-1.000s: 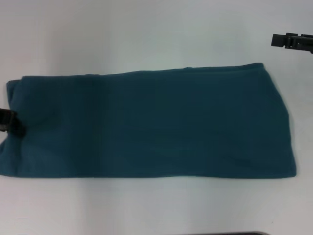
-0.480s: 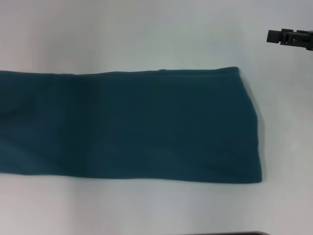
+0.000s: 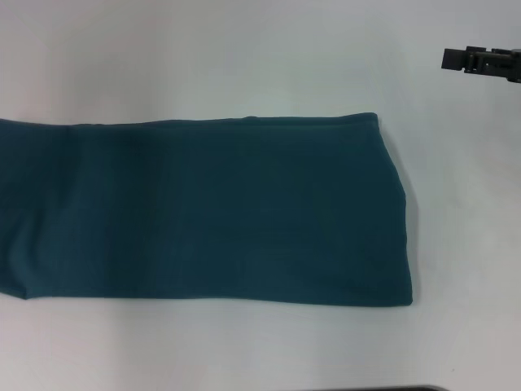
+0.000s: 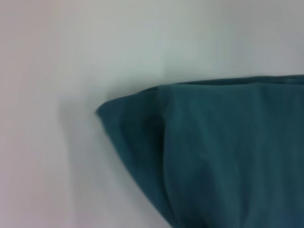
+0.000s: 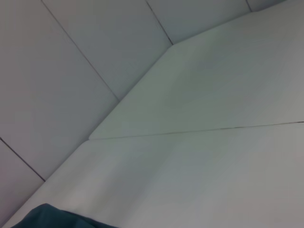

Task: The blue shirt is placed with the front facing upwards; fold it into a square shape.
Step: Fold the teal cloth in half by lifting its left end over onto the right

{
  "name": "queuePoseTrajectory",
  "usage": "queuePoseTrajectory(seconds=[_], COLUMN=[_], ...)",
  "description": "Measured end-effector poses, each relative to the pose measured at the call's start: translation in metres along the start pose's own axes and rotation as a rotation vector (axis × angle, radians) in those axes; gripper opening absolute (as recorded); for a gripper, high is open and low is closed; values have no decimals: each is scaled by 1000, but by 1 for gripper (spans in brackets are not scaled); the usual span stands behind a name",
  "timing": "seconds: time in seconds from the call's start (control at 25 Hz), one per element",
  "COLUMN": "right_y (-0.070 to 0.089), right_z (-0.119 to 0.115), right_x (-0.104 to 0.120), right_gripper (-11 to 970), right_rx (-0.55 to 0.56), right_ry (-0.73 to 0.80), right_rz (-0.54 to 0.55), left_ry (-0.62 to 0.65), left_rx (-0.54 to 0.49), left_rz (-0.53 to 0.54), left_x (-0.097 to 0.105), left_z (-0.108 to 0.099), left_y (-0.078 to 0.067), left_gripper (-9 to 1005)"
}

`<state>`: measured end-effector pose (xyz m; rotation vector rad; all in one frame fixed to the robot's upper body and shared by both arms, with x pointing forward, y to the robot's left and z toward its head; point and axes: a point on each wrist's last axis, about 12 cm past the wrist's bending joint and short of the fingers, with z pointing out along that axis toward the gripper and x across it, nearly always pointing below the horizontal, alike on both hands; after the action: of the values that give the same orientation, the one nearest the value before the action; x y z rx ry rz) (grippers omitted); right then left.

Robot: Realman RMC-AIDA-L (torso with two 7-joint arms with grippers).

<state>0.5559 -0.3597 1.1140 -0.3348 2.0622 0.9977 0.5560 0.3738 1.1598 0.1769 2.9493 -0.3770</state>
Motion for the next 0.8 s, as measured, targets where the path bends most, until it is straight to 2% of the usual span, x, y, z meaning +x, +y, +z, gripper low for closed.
queuePoseTrajectory(seconds=[0.44, 0.8], right_y=[1, 2], right_z=[2, 4], right_x=[-3, -3], right_gripper=[905, 902], right_rx=[-6, -9], right_ry=[1, 1], right_rz=[-15, -30], left_ry=[-65, -121], left_rx=[216, 341], left_rz=[115, 181], left_x=[-7, -2], left_z=[-3, -11], left_y=[-47, -73], left_gripper=[92, 92])
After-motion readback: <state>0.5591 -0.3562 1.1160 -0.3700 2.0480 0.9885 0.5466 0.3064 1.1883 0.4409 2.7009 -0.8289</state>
